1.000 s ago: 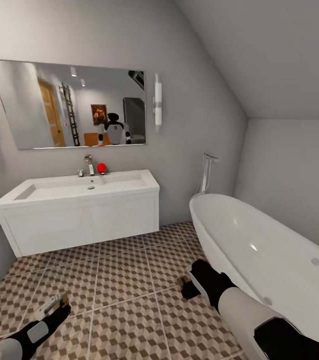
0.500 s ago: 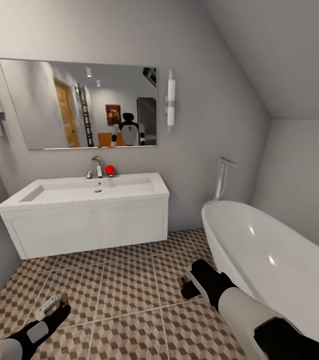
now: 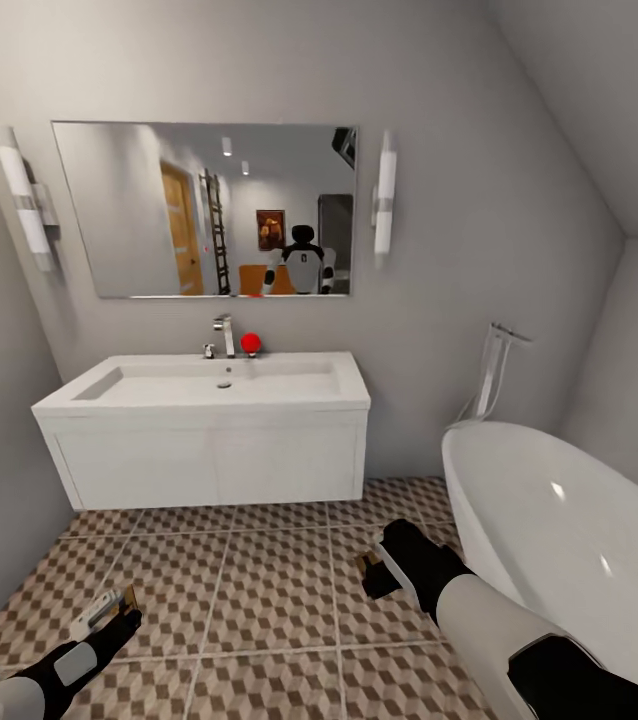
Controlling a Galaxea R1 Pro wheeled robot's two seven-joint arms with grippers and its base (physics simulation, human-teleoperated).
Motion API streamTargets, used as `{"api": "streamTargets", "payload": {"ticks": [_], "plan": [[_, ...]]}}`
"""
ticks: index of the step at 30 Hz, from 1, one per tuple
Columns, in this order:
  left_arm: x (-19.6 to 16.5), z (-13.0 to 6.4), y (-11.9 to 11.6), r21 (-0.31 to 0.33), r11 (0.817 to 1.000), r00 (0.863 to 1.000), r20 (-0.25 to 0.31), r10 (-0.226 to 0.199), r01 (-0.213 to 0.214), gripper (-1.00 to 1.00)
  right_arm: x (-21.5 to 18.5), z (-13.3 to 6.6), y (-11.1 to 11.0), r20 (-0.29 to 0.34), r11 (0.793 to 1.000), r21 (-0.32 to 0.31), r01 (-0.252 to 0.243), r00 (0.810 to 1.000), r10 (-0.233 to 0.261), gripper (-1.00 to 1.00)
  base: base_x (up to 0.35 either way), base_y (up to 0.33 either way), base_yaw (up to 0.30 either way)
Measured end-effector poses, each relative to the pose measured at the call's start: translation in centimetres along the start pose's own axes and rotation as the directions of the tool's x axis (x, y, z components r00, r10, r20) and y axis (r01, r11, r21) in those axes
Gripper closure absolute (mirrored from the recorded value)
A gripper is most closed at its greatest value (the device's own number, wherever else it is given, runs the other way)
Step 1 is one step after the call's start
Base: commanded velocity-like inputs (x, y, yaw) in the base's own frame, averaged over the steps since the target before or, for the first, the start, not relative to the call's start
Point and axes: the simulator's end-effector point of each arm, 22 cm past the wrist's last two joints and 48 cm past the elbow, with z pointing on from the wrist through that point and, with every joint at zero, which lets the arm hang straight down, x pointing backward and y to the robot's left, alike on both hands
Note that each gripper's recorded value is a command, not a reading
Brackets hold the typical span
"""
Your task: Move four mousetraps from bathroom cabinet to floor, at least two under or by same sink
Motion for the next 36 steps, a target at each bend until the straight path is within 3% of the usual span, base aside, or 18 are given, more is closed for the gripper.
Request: {"api": "streamTargets", "payload": {"ticks": [11, 26, 36], "plan": [[-0.05, 0.01, 0.08, -0.001, 1.0, 1.0, 0.0, 0.0, 0.0, 1.0, 0.0, 0.02, -0.02, 0.0, 1.0, 0.0, 0.0, 1.0, 0.0, 1.0, 0.201, -0.137, 0.22], [-0.1, 0.03, 0.05, -0.001, 1.0, 1.0, 0.002, 0.005, -0.005, 1.0, 0.01, 0.04, -0.02, -0.001, 1.0, 0.0, 0.0, 1.0, 0.0, 1.0, 0.02, -0.006, 0.015], [0.0, 0.03, -0.01, 0.0, 1.0, 1.0, 0.001, 0.007, -0.007, 1.0, 0.01, 0.04, -0.02, 0.0, 1.0, 0.001, 0.001, 1.0, -0.001, 1.0, 0.0, 0.159, 0.0]]}}
